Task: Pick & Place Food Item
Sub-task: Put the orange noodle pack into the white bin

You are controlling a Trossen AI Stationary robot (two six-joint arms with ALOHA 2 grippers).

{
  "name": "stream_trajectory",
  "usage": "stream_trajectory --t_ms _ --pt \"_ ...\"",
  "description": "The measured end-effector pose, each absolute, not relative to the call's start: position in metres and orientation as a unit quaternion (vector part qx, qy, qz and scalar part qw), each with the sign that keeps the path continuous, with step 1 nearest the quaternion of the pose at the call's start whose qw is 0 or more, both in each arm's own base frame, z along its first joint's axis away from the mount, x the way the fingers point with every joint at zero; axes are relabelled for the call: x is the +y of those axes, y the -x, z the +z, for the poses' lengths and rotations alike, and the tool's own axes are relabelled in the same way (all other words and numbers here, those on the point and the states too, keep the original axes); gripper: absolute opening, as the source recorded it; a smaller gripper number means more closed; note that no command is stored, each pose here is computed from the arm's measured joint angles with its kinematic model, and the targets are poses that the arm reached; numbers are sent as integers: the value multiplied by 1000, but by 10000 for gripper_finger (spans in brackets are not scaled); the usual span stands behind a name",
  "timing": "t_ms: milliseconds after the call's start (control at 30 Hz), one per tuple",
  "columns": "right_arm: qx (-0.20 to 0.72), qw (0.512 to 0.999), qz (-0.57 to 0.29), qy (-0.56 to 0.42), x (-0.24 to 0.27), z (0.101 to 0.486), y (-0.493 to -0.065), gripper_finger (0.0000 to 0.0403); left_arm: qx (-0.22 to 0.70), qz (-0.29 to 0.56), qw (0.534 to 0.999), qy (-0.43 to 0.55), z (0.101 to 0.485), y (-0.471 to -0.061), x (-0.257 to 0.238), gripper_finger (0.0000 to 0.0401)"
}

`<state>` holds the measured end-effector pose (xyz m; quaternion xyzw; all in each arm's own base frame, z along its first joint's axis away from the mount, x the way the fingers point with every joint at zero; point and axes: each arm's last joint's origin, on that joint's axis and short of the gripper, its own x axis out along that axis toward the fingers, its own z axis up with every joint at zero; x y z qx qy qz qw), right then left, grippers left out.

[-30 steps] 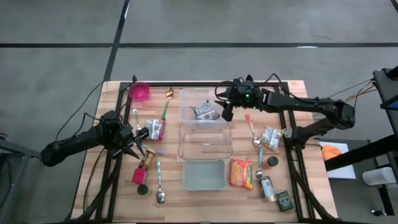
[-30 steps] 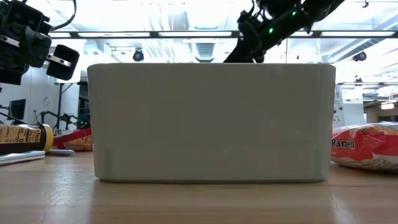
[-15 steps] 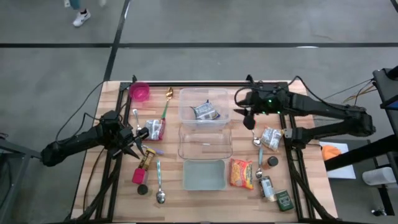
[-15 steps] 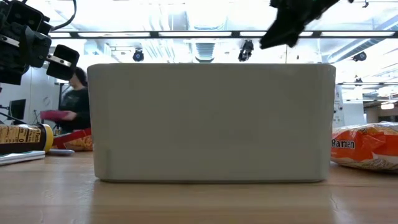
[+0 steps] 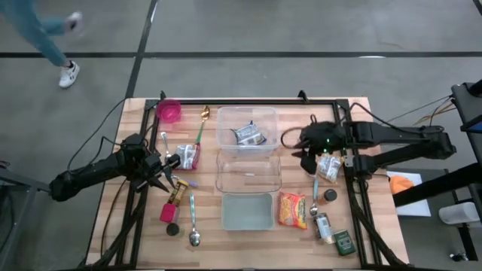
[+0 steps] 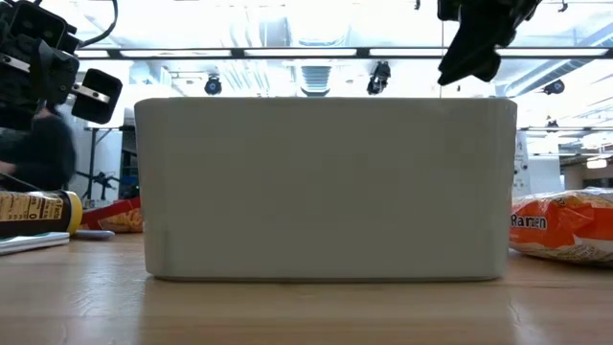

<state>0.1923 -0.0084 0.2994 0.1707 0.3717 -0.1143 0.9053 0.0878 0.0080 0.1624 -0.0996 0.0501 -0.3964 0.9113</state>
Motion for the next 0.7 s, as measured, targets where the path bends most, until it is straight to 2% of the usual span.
stream_trajectory --t_ms 100,333,700 --pt "382 902 -97 -174 8 296 -197 148 50 -396 911 100 162 -88 8 111" --pt "381 900 -146 -155 49 284 -203 148 50 -397 911 100 162 -88 8 111" --pt "393 895 -148 -152 108 258 -208 148 50 -397 911 100 162 -88 8 111"
